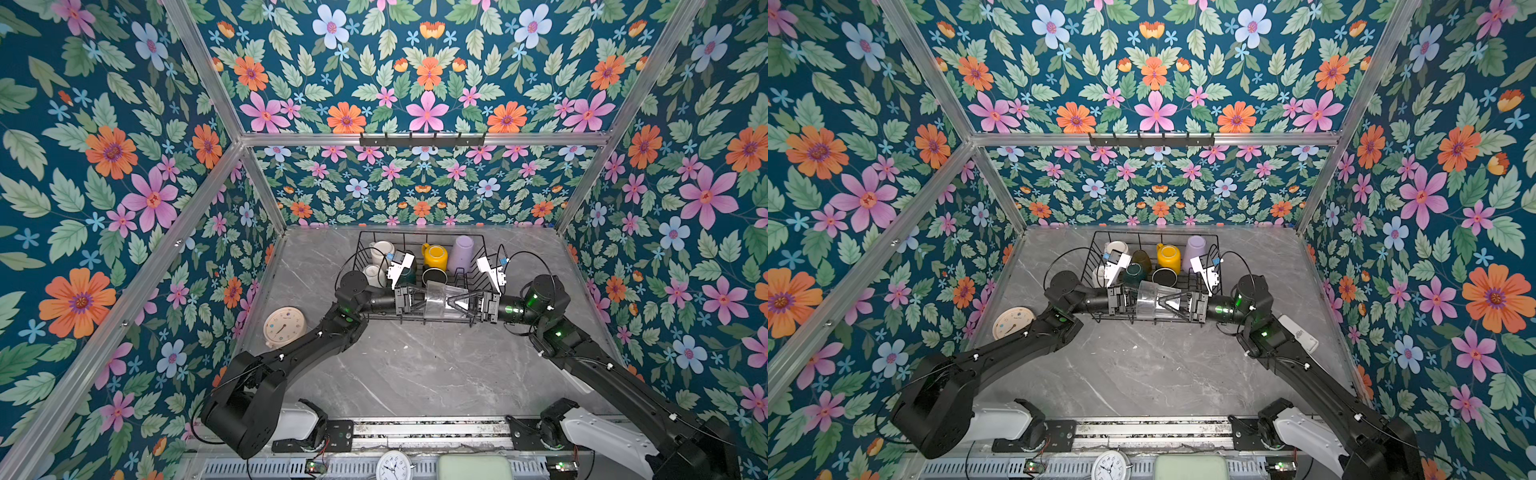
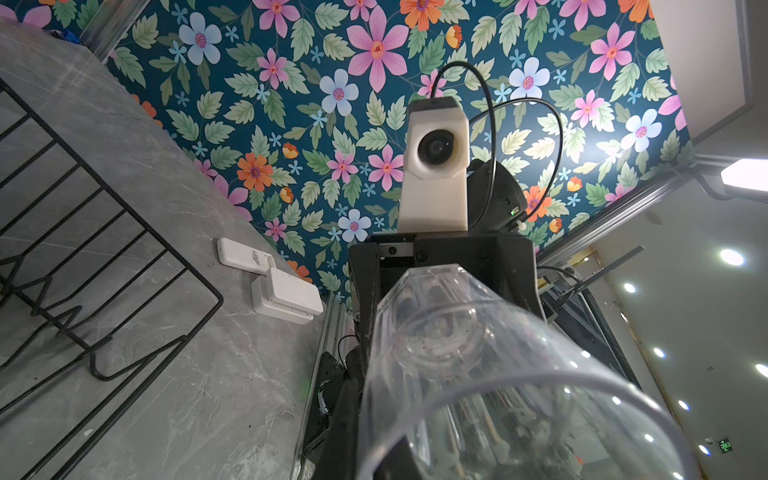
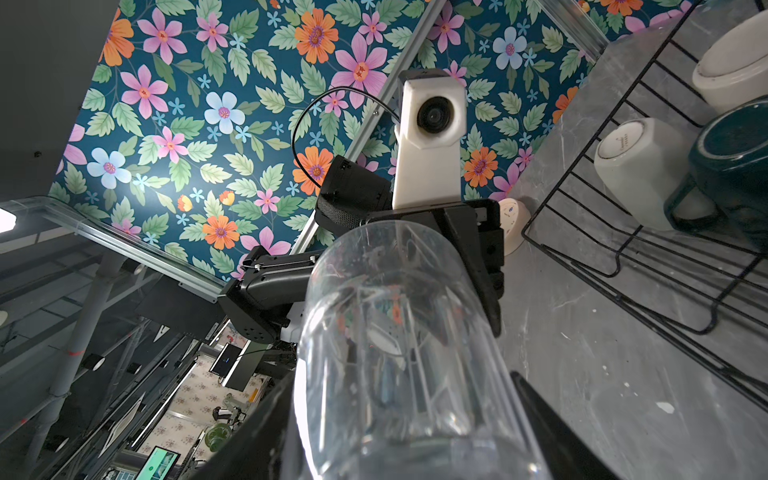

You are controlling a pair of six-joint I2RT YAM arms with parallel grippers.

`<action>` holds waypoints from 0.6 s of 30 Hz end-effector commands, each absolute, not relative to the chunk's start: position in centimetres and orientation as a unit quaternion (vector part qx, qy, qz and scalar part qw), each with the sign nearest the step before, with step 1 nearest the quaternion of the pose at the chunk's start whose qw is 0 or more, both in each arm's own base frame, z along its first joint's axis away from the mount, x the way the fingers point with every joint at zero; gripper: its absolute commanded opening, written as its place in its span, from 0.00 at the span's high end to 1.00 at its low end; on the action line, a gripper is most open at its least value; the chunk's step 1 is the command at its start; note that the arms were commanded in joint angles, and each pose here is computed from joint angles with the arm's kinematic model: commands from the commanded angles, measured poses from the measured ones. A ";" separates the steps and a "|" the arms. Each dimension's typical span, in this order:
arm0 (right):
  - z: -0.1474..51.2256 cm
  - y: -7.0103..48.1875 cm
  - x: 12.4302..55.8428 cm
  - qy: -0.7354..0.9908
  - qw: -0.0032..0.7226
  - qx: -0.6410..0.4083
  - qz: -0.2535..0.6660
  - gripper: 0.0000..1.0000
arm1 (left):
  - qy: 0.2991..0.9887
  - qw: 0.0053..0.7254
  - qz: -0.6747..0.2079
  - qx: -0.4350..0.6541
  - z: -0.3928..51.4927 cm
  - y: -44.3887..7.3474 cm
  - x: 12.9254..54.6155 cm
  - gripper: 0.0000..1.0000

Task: Load the cups into the dish rack
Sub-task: 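Close the right gripper on the clear cup's base beside the left gripper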

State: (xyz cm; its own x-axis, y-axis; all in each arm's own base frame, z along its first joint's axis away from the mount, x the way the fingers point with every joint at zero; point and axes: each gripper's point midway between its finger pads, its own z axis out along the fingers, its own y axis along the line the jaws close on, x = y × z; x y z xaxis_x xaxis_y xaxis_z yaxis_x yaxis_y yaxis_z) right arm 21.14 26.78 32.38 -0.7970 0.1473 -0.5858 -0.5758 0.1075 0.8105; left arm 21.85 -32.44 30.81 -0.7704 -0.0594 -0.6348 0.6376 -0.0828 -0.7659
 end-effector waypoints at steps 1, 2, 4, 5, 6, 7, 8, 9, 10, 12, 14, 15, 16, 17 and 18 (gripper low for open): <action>31.1 27.1 20.9 0.704 0.260 -0.160 0.642 0.24 | 0.604 0.263 -0.712 0.242 32.6 -32.4 21.3 1.00; 31.2 27.2 20.8 0.703 0.259 -0.162 0.642 0.23 | 0.605 0.261 -0.712 0.242 32.5 -32.4 21.4 1.00; 31.1 27.2 20.7 0.703 0.256 -0.165 0.643 0.26 | 0.605 0.260 -0.713 0.241 32.5 -32.4 21.4 1.00; 31.1 27.3 20.6 0.703 0.254 -0.166 0.643 0.30 | 0.605 0.260 -0.713 0.241 32.6 -32.4 21.4 1.00; 30.9 27.3 20.6 0.704 0.252 -0.165 0.643 0.34 | 0.605 0.259 -0.713 0.241 32.6 -32.4 21.4 1.00; 31.0 27.3 20.6 0.704 0.252 -0.166 0.643 0.38 | 0.605 0.259 -0.713 0.241 32.5 -32.4 21.3 1.00; 30.9 27.3 20.6 0.705 0.252 -0.165 0.643 0.41 | 0.605 0.259 -0.713 0.241 32.5 -32.4 21.4 1.00; 30.8 27.3 20.5 0.705 0.250 -0.165 0.643 0.44 | 0.605 0.259 -0.713 0.242 32.6 -32.5 21.3 1.00; 30.8 27.3 20.5 0.705 0.251 -0.165 0.642 0.47 | 0.605 0.259 -0.714 0.241 32.6 -32.5 21.4 1.00; 30.8 27.2 20.5 0.706 0.251 -0.165 0.642 0.52 | 0.604 0.258 -0.714 0.242 32.7 -32.5 21.4 1.00; 30.7 27.3 20.6 0.707 0.250 -0.163 0.641 0.56 | 0.605 0.257 -0.714 0.242 32.6 -32.5 21.3 1.00; 30.7 27.2 20.7 0.708 0.251 -0.161 0.640 0.60 | 0.605 0.257 -0.714 0.242 32.6 -32.5 21.3 1.00; 30.6 27.2 20.7 0.710 0.249 -0.158 0.639 0.65 | 0.605 0.258 -0.714 0.242 32.7 -32.5 21.4 1.00; 30.7 27.3 20.8 0.710 0.250 -0.158 0.639 0.73 | 0.605 0.257 -0.714 0.241 32.6 -32.5 21.4 1.00; 30.6 27.3 20.8 0.712 0.249 -0.157 0.638 0.81 | 0.605 0.258 -0.714 0.241 32.6 -32.5 21.4 1.00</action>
